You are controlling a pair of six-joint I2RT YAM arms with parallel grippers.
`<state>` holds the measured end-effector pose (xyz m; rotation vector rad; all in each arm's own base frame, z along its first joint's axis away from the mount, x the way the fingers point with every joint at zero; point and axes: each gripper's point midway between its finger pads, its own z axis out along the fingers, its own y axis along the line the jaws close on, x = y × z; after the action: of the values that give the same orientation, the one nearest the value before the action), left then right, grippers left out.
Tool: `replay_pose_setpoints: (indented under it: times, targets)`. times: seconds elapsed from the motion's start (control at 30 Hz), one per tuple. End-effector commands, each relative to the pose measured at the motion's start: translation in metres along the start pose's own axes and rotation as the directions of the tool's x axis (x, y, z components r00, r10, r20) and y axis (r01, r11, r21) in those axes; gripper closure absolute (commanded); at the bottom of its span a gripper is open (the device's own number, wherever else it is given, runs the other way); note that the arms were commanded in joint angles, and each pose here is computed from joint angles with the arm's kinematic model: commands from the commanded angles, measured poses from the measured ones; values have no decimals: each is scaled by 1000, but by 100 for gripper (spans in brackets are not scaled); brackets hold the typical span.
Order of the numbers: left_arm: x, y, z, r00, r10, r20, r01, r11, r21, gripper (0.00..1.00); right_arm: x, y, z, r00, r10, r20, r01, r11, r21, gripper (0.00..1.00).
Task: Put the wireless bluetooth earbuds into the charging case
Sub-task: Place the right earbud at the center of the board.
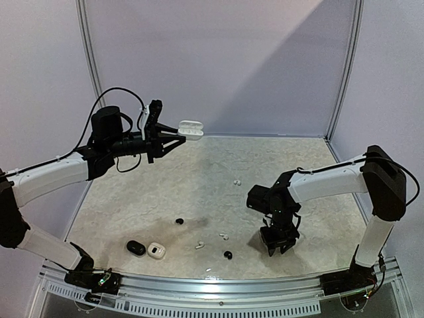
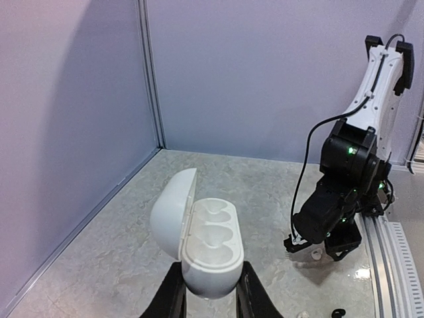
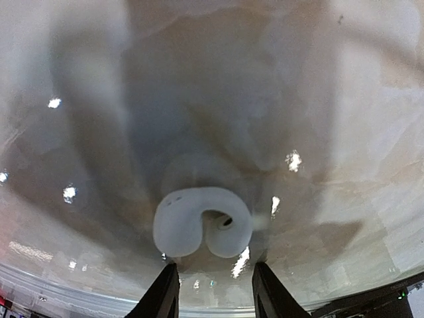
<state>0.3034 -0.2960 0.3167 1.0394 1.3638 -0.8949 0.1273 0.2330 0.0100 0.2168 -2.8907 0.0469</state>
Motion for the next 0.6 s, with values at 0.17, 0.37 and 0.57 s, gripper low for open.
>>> replay_pose_setpoints:
  times: [0.17,0.37,0.57]
  targets:
    - [0,0,-5,1000,18,-12,-18,1000,-13,100,2,-10,-13,982,-189,15,187,979,81,60]
    - [-2,0,-5,1000,25,-11,-25,1000,-14,100,-27,15,-74,888,-419,189,425,905,12,62]
    - [-4,-1,-8,1000,27,-11,-27,999,-20,100,-70,1,-86,774,-567,282,570,818,78,66]
